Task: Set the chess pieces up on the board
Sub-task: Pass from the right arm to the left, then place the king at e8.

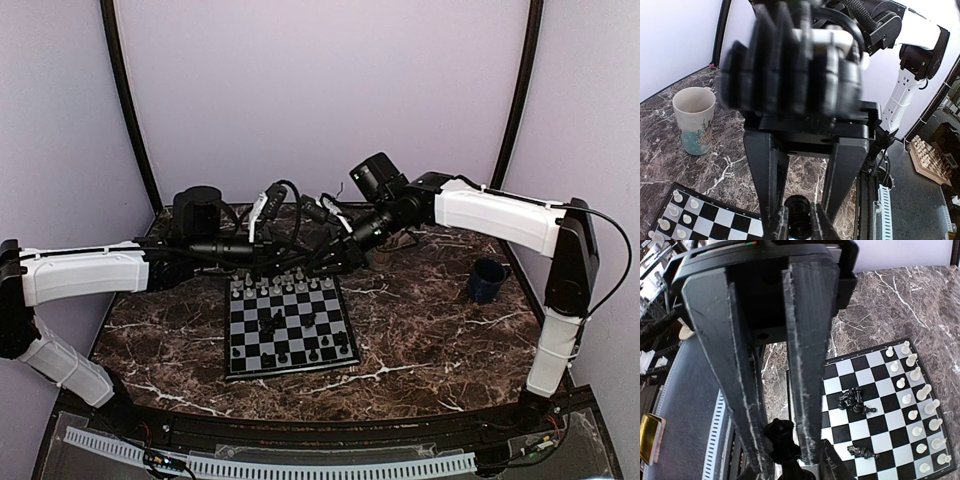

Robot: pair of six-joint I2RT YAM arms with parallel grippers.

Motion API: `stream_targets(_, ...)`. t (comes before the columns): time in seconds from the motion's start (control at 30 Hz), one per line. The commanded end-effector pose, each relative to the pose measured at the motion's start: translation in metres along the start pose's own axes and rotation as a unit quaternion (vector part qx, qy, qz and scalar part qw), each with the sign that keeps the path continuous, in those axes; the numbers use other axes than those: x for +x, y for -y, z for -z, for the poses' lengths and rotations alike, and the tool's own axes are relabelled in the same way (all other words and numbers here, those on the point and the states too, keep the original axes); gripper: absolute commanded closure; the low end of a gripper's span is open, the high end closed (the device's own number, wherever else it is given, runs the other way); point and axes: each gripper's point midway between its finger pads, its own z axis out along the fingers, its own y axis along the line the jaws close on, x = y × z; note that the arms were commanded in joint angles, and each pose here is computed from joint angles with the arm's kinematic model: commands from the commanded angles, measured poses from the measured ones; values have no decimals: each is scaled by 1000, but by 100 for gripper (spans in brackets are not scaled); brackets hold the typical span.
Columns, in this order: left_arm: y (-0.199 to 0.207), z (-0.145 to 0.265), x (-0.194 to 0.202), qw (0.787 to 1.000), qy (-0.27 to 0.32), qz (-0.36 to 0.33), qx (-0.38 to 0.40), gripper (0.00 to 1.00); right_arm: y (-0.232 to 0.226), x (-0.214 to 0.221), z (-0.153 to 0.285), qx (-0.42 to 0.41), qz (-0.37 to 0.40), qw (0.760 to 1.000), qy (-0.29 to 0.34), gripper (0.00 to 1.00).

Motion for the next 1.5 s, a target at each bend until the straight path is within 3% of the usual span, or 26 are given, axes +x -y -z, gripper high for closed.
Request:
stream_targets(0.0,4,4,-12,1000,-6,-18,-8,83,-11,3,17,-9,33,999,10,57)
stream_targets(0.2,-4,10,17,996,-78,-23,-35,84,1,33,62,29,12,999,11,49)
stream_targets(0.4,-13,19,62,979,-180,-58,-72,84,31,83,111,134,-40,990,18,50)
stream_targets(0.6,-12,24,96,964,-244,-78,-73,84,51,131,150,205,-85,974,51,51)
stream_targets(0.83,-2,18,134,946,-305,-97,-52,84,65,159,159,232,-108,964,74,51)
stream_targets(1.47,-4,-4,199,919,-377,-110,-26,84,73,163,153,216,-116,967,71,51)
